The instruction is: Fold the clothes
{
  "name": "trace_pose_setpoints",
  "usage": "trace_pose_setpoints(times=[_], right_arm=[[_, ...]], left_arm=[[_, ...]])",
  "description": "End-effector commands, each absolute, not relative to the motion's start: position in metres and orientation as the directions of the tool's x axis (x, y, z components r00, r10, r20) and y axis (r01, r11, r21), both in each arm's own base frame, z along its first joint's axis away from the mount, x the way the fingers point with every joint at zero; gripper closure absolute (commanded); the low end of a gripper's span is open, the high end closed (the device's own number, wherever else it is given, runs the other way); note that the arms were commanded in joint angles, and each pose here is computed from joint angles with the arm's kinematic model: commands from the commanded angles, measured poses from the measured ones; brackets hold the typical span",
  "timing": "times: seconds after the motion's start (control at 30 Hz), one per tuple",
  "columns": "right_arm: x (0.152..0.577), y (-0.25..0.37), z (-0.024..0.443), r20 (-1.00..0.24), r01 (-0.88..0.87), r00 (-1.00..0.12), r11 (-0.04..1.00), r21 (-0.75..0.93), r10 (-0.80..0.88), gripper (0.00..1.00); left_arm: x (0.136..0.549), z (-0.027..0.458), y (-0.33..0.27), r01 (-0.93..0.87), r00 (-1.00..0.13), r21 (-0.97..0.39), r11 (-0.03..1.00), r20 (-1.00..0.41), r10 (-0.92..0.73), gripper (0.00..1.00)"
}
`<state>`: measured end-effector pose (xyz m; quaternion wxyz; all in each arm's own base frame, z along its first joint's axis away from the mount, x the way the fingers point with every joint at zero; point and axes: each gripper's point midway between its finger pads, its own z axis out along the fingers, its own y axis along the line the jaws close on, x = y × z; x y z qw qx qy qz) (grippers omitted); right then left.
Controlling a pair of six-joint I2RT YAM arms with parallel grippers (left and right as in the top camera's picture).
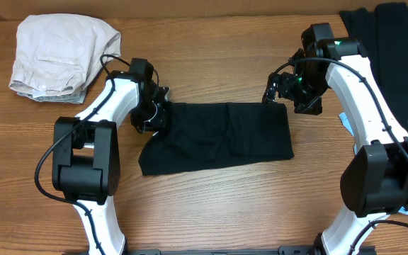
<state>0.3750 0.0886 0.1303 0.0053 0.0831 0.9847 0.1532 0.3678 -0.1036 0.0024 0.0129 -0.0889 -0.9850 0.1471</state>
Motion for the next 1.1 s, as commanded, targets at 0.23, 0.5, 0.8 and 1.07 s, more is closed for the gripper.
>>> trace_pose_setpoints(times=[0.23,0.5,0.8,1.07], right_arm=[[0.370,0.096,0.129,0.006,0.136,-0.990,0.939,0.315,0.141,0.91],[0.360,0.125,0.099,0.039,0.107,-0.994,0.903,0.416,0.100,0.96],[0.338,0.166,0.053,0.058,0.064,-0.998,0.801,0.596,0.037,0.96],[0.326,0.177,0.033,0.157,0.207,-0.978,0.785,0.583,0.141,0.96]], left_arm=[[0.356,-0.016,-0.058,-0.012,-0.992,-0.141,0.990,0.126,0.006,0.96],[0.385,0.044,-0.027,-0.083,-0.992,-0.138,0.987,0.104,-0.069,0.96],[0.411,0.116,-0.052,-0.004,-1.000,-0.151,0.989,0.002,-0.003,0.96],[0.408,0.148,-0.088,0.076,-0.997,-0.160,0.984,-0.028,0.073,0.96]])
